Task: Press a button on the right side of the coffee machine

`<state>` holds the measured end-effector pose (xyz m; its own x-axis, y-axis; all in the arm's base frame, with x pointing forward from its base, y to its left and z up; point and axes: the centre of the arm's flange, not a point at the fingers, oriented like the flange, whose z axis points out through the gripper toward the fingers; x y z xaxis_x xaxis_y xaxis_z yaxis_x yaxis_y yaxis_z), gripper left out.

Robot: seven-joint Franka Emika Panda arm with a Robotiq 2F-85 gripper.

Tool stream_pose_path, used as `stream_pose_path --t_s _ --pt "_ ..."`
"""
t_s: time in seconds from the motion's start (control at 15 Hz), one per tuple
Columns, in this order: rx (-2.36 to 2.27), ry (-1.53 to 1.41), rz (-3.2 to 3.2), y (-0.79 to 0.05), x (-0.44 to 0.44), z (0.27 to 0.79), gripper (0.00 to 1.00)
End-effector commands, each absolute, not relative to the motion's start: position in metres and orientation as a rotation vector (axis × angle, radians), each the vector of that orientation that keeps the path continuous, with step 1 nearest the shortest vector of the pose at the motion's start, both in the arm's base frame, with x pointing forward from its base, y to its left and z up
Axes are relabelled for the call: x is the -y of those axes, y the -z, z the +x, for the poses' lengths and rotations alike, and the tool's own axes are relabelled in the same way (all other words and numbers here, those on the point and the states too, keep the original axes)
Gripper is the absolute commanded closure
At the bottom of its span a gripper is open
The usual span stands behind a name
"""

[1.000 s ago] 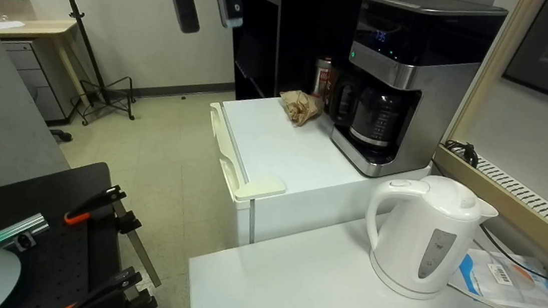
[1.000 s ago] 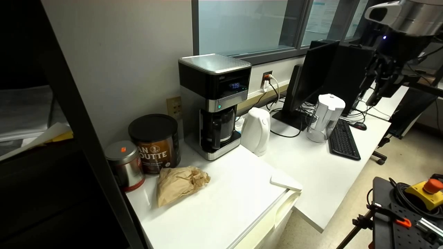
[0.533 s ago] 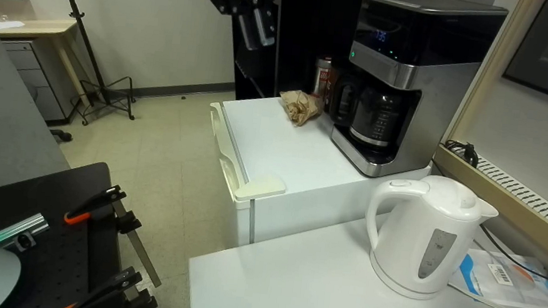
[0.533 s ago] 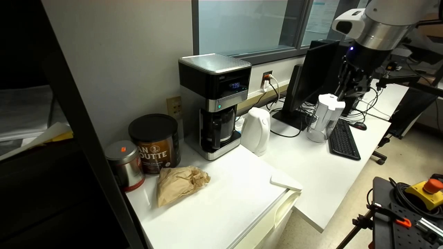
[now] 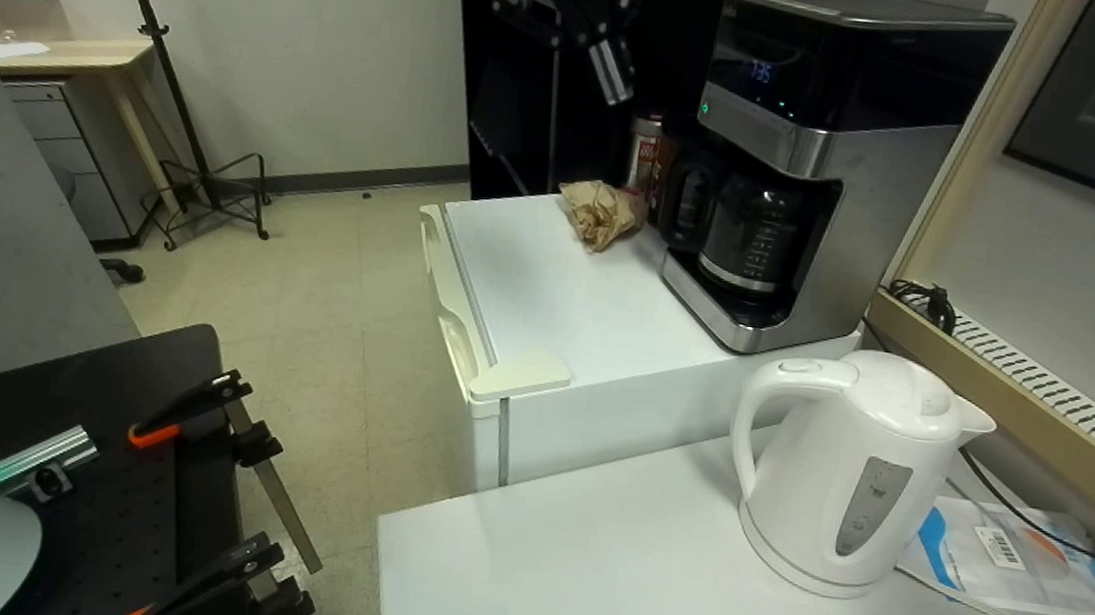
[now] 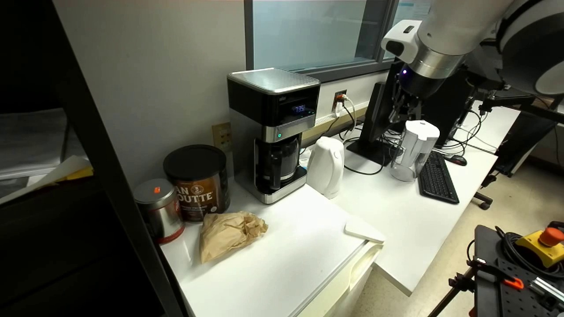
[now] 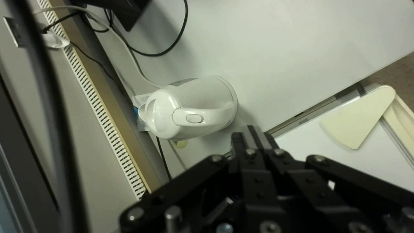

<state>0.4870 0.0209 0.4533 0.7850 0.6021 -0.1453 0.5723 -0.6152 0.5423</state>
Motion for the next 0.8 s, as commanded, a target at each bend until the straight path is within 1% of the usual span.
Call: stream_pose_path --t_s 0.0,0.73 --pt "-0.901 -0.127 2.343 -0.445 -0.029 0.521 1.0" --pt "-0.975 -0.291 2.273 -0.422 -0.042 0.585 1.0"
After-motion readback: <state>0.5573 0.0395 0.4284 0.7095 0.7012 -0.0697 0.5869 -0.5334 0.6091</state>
